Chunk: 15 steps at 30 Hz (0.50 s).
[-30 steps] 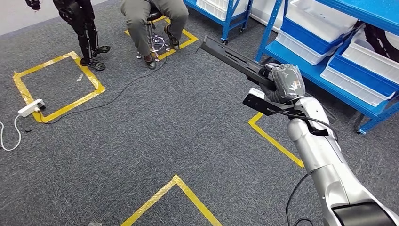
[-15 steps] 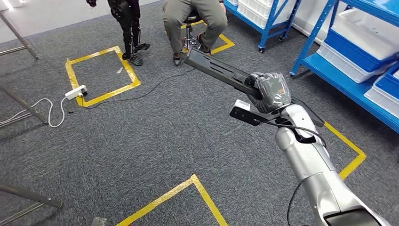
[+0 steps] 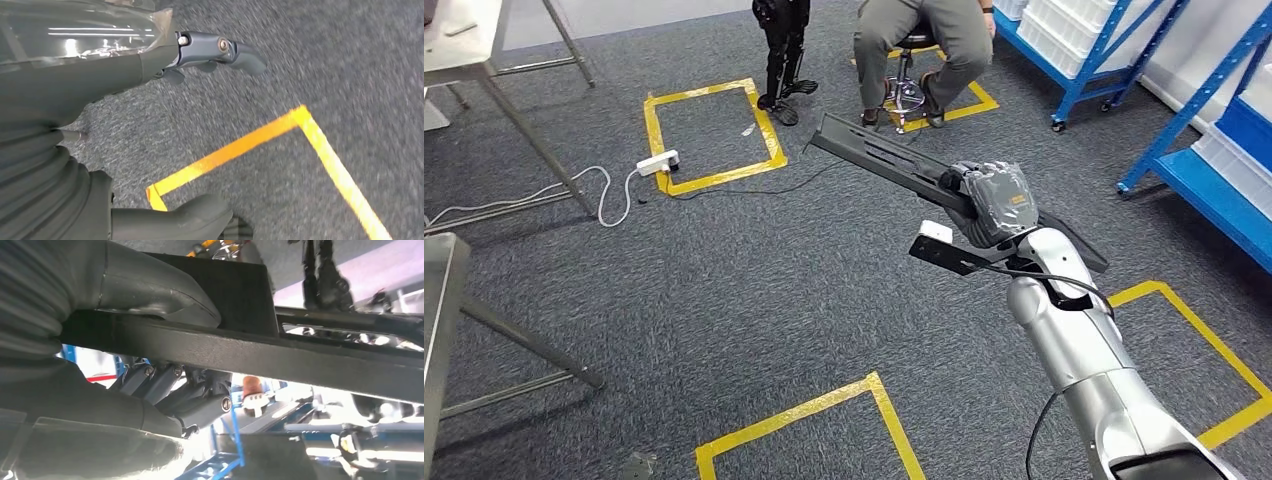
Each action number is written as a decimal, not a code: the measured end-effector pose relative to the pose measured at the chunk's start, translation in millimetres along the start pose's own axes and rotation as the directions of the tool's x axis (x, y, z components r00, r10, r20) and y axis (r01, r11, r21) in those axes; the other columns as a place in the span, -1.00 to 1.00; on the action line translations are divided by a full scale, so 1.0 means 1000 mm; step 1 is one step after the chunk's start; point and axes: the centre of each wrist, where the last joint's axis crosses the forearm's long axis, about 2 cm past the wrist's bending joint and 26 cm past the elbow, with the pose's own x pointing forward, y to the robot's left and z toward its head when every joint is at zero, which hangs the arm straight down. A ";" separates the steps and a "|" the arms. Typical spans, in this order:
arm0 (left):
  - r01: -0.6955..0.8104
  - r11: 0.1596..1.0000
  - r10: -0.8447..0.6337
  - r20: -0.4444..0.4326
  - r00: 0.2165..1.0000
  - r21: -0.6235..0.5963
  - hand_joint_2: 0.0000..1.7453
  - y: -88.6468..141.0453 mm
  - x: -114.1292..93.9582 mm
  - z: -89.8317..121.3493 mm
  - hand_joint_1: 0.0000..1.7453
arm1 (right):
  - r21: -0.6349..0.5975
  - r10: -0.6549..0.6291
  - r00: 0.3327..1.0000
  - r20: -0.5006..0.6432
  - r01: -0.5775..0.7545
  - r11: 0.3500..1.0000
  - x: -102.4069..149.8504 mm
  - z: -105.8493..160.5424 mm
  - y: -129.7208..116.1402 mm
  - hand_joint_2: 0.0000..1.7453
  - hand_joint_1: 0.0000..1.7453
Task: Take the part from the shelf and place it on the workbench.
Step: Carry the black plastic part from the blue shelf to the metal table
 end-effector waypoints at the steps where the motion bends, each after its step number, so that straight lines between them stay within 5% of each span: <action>1: 0.001 1.000 -0.001 0.001 1.000 0.002 1.00 0.000 0.000 0.000 -1.00 | 0.007 -0.001 1.000 -0.004 0.001 1.000 -0.002 0.003 0.002 1.00 1.00; 15: -0.008 1.000 0.008 -0.001 1.000 0.024 1.00 0.002 -0.007 0.003 -1.00 | 0.020 -0.017 1.000 0.026 0.016 1.000 0.002 -0.002 0.005 1.00 1.00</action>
